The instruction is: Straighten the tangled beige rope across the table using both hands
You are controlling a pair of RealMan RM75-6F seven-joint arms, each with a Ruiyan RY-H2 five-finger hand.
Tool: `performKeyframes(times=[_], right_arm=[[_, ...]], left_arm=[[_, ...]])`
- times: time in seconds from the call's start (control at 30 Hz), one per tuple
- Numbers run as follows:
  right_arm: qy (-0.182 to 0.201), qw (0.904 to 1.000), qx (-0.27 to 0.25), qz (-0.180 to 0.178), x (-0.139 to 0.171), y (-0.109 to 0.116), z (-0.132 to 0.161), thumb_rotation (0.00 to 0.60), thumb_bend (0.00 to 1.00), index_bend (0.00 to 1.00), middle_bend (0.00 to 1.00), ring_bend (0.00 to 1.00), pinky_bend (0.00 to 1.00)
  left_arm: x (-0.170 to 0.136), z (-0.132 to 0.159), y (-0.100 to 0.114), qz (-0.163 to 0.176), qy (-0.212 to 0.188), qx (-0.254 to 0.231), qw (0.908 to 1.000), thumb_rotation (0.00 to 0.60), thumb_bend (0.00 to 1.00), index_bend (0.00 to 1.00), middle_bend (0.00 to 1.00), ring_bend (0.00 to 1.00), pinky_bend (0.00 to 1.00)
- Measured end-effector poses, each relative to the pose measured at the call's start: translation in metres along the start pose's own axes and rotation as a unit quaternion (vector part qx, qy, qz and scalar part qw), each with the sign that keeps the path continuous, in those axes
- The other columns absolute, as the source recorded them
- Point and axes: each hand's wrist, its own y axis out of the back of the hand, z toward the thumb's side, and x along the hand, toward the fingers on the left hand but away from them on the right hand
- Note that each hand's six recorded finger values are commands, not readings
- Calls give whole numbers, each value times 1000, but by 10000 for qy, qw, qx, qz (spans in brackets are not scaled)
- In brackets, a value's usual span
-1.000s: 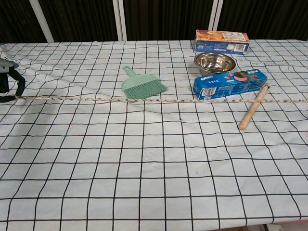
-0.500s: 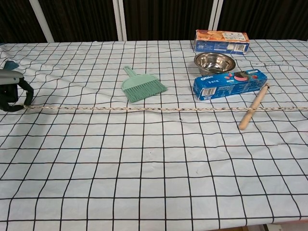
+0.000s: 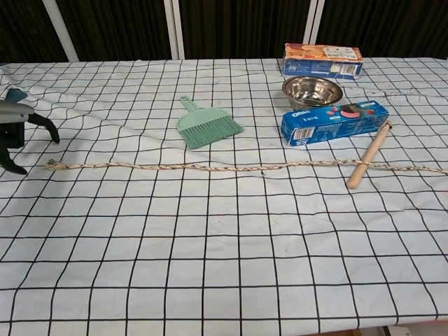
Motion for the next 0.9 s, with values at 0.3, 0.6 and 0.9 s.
performKeyframes(times=[0.3, 0.6, 0.9], right_arm=[[43, 9979, -508, -395, 26, 64, 8, 600, 101, 15, 843, 895, 903], [-144, 9720, -540, -2281, 72, 147, -12, 600, 103, 0, 206, 322, 316], [1322, 9540, 20, -2691, 136, 126, 12, 600, 99, 0, 124, 240, 237]], left_arm=[[-18, 1, 50, 554, -34, -133, 9984, 600, 125, 215, 824, 725, 651], [-87, 9, 103, 1895, 97, 342, 9812, 600, 106, 199, 273, 126, 30], [-195, -13, 75, 2500, 1017, 262, 9625, 600, 82, 172, 103, 0, 0]])
